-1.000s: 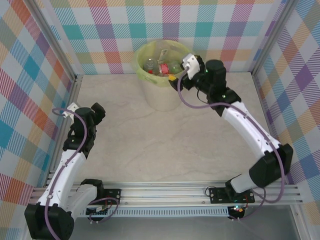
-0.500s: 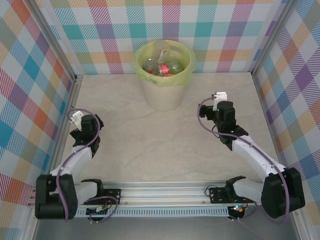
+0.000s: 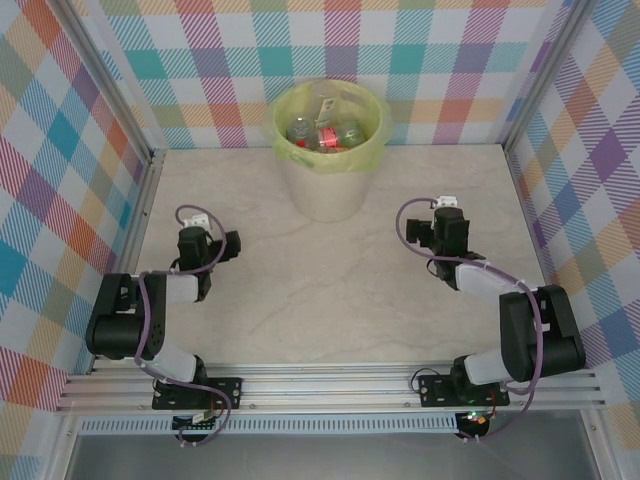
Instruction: Put the plastic bottles in the bin
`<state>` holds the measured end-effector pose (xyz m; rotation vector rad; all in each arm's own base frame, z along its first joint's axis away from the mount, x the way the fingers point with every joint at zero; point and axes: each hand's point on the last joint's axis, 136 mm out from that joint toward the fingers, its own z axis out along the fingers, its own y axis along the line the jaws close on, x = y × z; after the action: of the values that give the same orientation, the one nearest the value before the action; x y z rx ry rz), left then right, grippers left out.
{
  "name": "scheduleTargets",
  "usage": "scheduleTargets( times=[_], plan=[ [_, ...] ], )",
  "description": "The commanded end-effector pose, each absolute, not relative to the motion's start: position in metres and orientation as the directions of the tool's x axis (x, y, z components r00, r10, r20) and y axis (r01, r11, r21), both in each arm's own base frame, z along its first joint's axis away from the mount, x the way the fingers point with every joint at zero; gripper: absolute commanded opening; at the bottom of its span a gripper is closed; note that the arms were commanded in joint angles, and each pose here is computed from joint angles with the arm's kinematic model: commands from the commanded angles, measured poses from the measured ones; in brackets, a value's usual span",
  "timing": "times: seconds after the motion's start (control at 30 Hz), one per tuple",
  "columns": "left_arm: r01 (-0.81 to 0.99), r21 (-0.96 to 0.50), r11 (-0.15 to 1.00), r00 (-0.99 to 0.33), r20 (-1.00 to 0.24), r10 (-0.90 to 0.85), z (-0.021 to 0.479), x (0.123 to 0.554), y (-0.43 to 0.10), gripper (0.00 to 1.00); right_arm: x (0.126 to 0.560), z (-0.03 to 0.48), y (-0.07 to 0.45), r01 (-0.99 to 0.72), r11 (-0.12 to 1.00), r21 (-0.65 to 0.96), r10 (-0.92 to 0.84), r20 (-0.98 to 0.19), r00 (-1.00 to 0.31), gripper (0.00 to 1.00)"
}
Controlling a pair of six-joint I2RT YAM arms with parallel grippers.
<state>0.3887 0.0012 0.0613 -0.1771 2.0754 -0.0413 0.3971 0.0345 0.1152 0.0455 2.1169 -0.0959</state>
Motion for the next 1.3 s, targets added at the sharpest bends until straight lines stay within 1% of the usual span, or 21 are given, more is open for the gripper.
scheduleTargets(
  times=[0.0, 0.03, 0.1, 0.17, 0.2, 0.23, 0.3, 0.37, 0.4, 0.43, 0.57, 0.67, 0.7, 0.77, 0.83, 0.87, 0.9, 0.93, 1.27],
  plan=[
    [-0.130, -0.067, 0.989, -0.361, -0.926, -0.110, 0.082, 0.391, 0.004, 1.00, 0.396, 0.123, 0.016, 0.147, 0.984, -0.099, -0.008, -0.853, -0.521, 1.00],
    [-0.199, -0.057, 0.978, -0.343, -0.931, -0.124, 0.083, 0.392, 0.014, 1.00, 0.392, 0.117, 0.014, 0.152, 0.983, -0.102, -0.005, -0.847, -0.532, 1.00],
    [-0.228, -0.015, 0.974, -0.349, -0.932, -0.097, 0.084, 0.392, 0.012, 1.00, 0.386, 0.105, 0.019, 0.117, 0.990, -0.078, -0.002, -0.839, -0.545, 1.00],
    [-0.228, -0.013, 0.974, -0.354, -0.930, -0.095, 0.083, 0.391, 0.012, 1.00, 0.385, 0.099, 0.031, 0.041, 0.999, -0.030, -0.005, -0.863, -0.505, 1.00],
    [-0.228, -0.013, 0.973, -0.357, -0.929, -0.096, 0.082, 0.391, 0.012, 1.00, 0.387, 0.102, 0.038, -0.005, 1.000, -0.009, -0.010, -0.886, -0.464, 1.00],
    [-0.228, -0.015, 0.974, -0.353, -0.931, -0.097, 0.084, 0.391, 0.012, 1.00, 0.386, 0.104, 0.045, -0.056, 0.998, -0.006, -0.031, -0.888, -0.458, 1.00],
    [-0.228, -0.014, 0.974, -0.353, -0.930, -0.096, 0.083, 0.391, 0.012, 1.00, 0.387, 0.104, 0.051, -0.105, 0.994, -0.032, -0.076, -0.892, -0.445, 1.00],
    [-0.229, -0.013, 0.973, -0.355, -0.930, -0.096, 0.083, 0.391, 0.012, 1.00, 0.386, 0.107, 0.056, -0.152, 0.986, -0.065, -0.121, -0.910, -0.396, 1.00],
    [-0.228, -0.015, 0.974, -0.354, -0.930, -0.097, 0.083, 0.391, 0.011, 1.00, 0.386, 0.112, 0.056, -0.164, 0.982, -0.097, -0.149, -0.927, -0.345, 1.00],
    [-0.228, -0.015, 0.974, -0.354, -0.930, -0.097, 0.083, 0.391, 0.012, 1.00, 0.384, 0.114, 0.055, -0.163, 0.981, -0.105, -0.152, -0.939, -0.308, 1.00],
    [-0.228, -0.014, 0.974, -0.353, -0.931, -0.096, 0.083, 0.391, 0.012, 1.00, 0.378, 0.111, 0.047, -0.145, 0.987, -0.073, -0.110, -0.958, -0.266, 1.00],
    [-0.228, -0.015, 0.974, -0.353, -0.931, -0.097, 0.083, 0.391, 0.012, 1.00, 0.368, 0.104, 0.038, -0.117, 0.993, -0.031, -0.054, -0.979, -0.198, 1.00],
    [-0.227, -0.016, 0.974, -0.352, -0.931, -0.097, 0.084, 0.391, 0.011, 1.00, 0.369, 0.110, 0.034, -0.092, 0.995, -0.031, -0.044, -0.988, -0.149, 1.00],
    [-0.227, -0.015, 0.974, -0.354, -0.930, -0.097, 0.083, 0.391, 0.011, 1.00, 0.367, 0.107, 0.026, -0.051, 0.999, -0.009, -0.019, -0.983, -0.183, 1.00],
    [-0.228, -0.015, 0.974, -0.354, -0.930, -0.097, 0.083, 0.391, 0.012, 1.00, 0.385, 0.103, 0.005, 0.069, 0.997, 0.018, 0.035, -0.968, -0.250, 1.00],
    [-0.228, -0.014, 0.974, -0.354, -0.930, -0.096, 0.083, 0.391, 0.012, 1.00, 0.395, 0.096, 0.001, 0.087, 0.996, 0.034, 0.060, -0.946, -0.319, 1.00],
    [-0.226, -0.015, 0.974, -0.354, -0.930, -0.096, 0.083, 0.391, 0.011, 1.00, 0.396, 0.091, 0.002, 0.057, 0.997, 0.061, 0.077, -0.929, -0.361, 1.00],
    [-0.227, -0.015, 0.974, -0.353, -0.931, -0.097, 0.084, 0.391, 0.011, 1.00, 0.396, 0.093, 0.000, 0.053, 0.996, 0.071, 0.085, -0.938, -0.336, 1.00],
    [-0.226, -0.016, 0.974, -0.353, -0.930, -0.097, 0.083, 0.391, 0.011, 1.00, 0.395, 0.093, 0.000, 0.052, 0.996, 0.067, 0.081, -0.936, -0.342, 1.00]
  ],
)
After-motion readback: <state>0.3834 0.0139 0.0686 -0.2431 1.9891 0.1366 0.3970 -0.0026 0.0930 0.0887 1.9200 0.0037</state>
